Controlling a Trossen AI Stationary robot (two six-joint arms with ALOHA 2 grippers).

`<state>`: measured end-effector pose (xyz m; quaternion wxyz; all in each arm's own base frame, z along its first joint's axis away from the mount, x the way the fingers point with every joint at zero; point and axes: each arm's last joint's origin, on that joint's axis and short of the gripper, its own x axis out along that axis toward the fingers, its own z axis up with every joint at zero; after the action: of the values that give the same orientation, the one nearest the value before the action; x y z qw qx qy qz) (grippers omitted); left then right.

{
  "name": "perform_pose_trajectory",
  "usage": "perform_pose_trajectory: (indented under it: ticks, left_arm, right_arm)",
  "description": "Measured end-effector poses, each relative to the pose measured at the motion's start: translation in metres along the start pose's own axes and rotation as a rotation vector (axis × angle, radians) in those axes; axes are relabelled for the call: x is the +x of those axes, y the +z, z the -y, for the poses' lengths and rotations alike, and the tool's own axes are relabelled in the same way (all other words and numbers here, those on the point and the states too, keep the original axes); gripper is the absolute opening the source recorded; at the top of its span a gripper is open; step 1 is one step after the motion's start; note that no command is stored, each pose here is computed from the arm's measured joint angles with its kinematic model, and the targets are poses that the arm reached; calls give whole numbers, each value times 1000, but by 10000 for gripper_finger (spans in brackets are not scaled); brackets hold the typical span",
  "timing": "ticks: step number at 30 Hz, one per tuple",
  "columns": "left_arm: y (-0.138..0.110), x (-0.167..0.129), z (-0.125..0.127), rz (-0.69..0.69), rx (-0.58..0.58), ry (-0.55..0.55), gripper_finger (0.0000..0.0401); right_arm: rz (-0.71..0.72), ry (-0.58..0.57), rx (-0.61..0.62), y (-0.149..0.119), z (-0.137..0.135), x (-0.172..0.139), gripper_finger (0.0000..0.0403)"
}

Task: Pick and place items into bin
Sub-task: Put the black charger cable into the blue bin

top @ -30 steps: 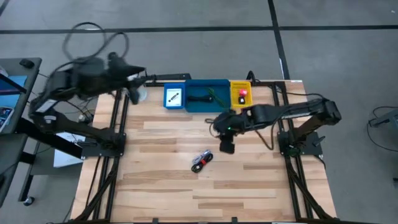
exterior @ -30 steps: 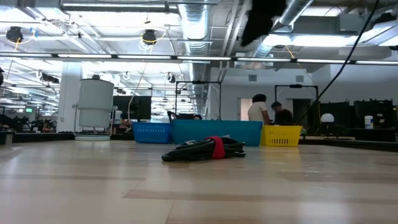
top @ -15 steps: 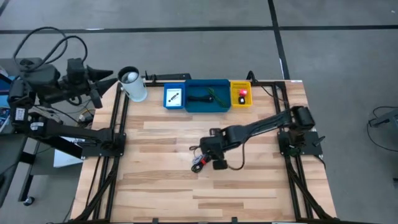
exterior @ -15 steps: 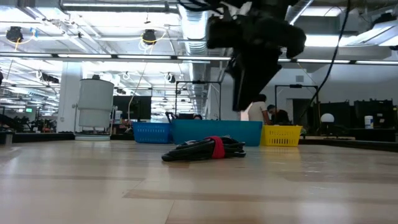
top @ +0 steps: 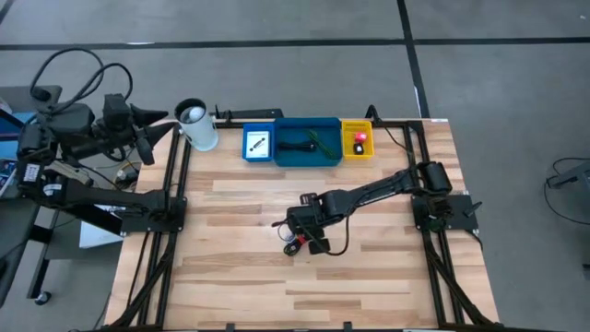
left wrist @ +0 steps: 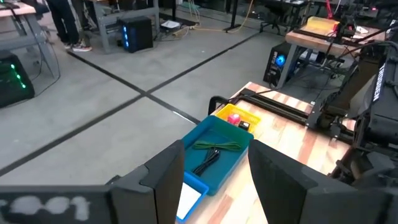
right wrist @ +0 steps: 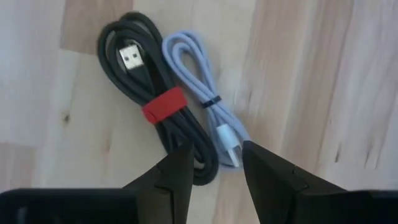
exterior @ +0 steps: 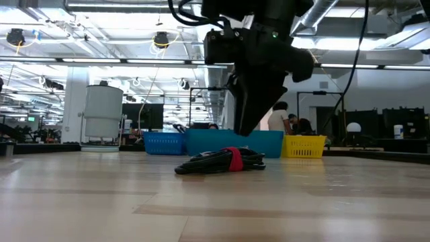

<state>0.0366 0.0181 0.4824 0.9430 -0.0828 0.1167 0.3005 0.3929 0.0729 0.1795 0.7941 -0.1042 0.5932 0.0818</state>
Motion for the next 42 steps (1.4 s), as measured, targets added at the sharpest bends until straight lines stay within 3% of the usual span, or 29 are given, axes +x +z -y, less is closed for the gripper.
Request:
perform_pose_trajectory:
  ticks: [11,21,27,34,37,42]
  left_arm:
    - [-3,3,1,-15,-8,1,167]
    - [-3,3,1,-16,-9,1,167]
    - [-3,3,1,-16,-9,2,167]
    - [-4,3,0,-31,-1,5,167]
    - [-4,3,0,-31,-1,5,167]
    - [-5,3,0,-39,2,7,167]
  right_arm:
    - [-31,29,-129,-6,-12,30,127]
    - [-66,32,-59,-8,-13,45,92]
    - [-142,57,-37,-19,-17,24,16]
    - [-126,55,14,-26,-12,-31,23]
    - [-67,-29,58,-28,0,-61,9]
    - [16,-304,202,-34,46,-103,19]
